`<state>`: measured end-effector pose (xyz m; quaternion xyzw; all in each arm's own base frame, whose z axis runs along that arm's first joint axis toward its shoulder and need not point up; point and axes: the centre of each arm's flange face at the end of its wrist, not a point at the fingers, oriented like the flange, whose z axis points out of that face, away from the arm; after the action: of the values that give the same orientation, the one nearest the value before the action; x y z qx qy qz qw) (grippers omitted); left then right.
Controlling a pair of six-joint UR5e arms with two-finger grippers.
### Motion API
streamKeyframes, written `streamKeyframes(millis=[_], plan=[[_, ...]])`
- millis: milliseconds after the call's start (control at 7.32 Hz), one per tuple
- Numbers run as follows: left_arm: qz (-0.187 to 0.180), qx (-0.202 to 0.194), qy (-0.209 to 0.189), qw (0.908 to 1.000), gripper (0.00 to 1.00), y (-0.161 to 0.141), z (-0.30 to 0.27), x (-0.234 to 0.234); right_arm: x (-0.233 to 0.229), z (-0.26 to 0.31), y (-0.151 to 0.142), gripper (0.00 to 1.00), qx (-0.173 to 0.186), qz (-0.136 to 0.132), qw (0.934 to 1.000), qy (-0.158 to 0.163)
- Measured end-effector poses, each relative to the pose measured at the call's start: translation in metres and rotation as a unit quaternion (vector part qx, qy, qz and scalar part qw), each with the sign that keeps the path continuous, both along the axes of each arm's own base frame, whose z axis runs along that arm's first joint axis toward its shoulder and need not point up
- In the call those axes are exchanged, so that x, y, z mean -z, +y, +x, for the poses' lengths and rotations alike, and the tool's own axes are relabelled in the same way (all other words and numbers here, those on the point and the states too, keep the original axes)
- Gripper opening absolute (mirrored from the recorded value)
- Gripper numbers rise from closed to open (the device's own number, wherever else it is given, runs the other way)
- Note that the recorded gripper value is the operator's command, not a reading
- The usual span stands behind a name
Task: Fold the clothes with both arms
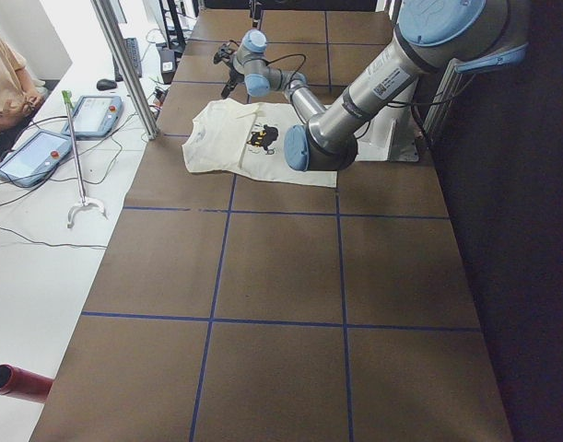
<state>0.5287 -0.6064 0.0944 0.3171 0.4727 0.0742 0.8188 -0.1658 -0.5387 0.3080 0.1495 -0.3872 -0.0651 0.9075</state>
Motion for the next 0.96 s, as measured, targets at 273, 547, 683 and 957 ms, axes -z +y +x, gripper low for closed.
streamKeyframes(millis=[273,547,683,957], plan=[[0.046,-0.018,-0.085,0.9952,1.0,-0.055,-0.108,-0.05,0.029,-0.054,-0.004,0.98,0.01,0.002,0.9999,-0.008],[0.09,-0.02,-0.126,0.9878,1.0,-0.079,-0.199,-0.076,0.046,-0.12,-0.015,0.92,0.007,0.001,0.9999,0.012],[0.107,-0.026,-0.129,0.9855,1.0,-0.08,-0.23,-0.084,0.052,-0.157,-0.021,0.92,0.005,-0.003,0.9996,0.026],[0.13,-0.027,-0.122,0.9836,1.0,-0.063,-0.257,-0.084,0.05,-0.23,-0.004,0.91,0.014,0.01,0.9977,0.065]])
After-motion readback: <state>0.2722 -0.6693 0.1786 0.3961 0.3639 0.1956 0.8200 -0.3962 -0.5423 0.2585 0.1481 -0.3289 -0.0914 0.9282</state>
